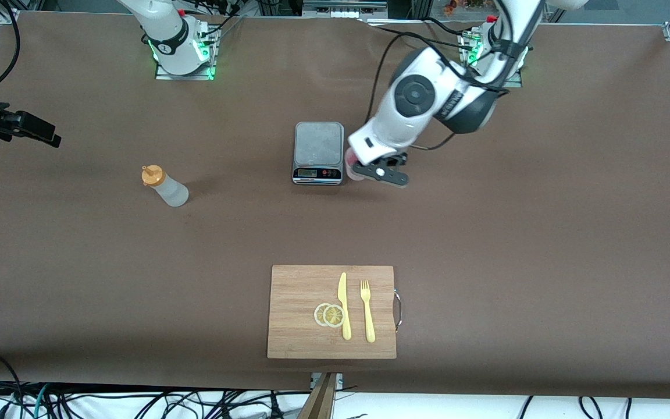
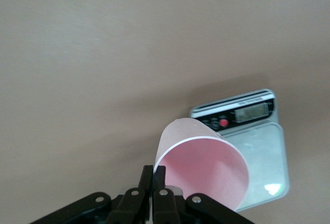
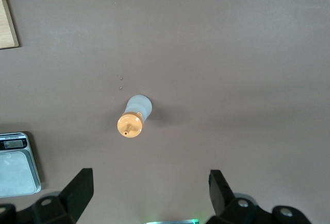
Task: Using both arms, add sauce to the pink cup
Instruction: 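Carry the pink cup with the left gripper onto the scale, then open the left gripper and withdraw it from the cup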
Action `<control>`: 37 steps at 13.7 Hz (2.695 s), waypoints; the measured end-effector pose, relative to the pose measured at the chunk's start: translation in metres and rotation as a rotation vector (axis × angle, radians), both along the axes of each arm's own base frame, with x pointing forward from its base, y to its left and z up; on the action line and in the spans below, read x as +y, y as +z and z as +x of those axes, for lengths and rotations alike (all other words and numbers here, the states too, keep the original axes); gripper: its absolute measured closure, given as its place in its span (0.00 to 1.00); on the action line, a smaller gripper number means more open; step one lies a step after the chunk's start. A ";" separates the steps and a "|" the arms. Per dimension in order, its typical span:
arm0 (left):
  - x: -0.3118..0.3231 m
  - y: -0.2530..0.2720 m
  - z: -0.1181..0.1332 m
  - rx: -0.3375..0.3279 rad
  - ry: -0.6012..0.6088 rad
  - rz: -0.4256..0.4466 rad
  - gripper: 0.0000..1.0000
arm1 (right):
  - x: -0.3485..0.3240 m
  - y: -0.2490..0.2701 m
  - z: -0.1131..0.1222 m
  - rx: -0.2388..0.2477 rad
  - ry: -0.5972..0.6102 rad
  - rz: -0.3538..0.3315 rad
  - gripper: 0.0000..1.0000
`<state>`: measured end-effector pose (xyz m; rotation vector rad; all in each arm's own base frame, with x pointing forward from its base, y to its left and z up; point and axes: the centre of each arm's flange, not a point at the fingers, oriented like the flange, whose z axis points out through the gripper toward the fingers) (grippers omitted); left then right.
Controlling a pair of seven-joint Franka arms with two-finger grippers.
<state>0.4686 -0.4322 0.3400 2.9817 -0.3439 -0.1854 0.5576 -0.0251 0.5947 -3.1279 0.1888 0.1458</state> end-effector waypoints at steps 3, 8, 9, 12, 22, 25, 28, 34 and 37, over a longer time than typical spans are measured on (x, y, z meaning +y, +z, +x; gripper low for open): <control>-0.036 -0.026 -0.024 0.006 -0.010 -0.019 0.96 | 0.000 0.000 0.000 0.000 0.000 0.000 0.00; -0.068 -0.042 -0.054 0.026 -0.040 -0.038 0.96 | 0.000 0.000 0.000 0.000 0.000 0.000 0.00; -0.070 -0.044 -0.058 0.027 -0.047 -0.036 0.96 | 0.000 0.000 0.000 0.001 0.000 0.000 0.00; -0.077 -0.052 -0.067 0.037 -0.063 -0.027 0.96 | 0.000 0.000 0.000 0.001 0.000 0.000 0.00; -0.076 -0.024 -0.050 0.121 0.003 -0.061 0.30 | 0.001 -0.001 0.000 0.002 0.001 0.000 0.00; -0.036 0.058 0.002 0.160 0.046 -0.047 0.00 | 0.002 -0.013 0.005 0.023 0.072 0.007 0.00; 0.056 0.149 0.061 0.064 0.152 -0.035 0.00 | 0.002 -0.046 0.018 0.080 0.279 0.034 0.00; 0.314 0.237 0.116 0.007 0.349 0.008 0.00 | -0.038 -0.123 0.039 0.111 0.686 0.305 0.00; 0.402 0.257 0.109 0.019 0.446 0.013 0.00 | -0.070 -0.169 0.044 0.044 0.818 0.503 0.00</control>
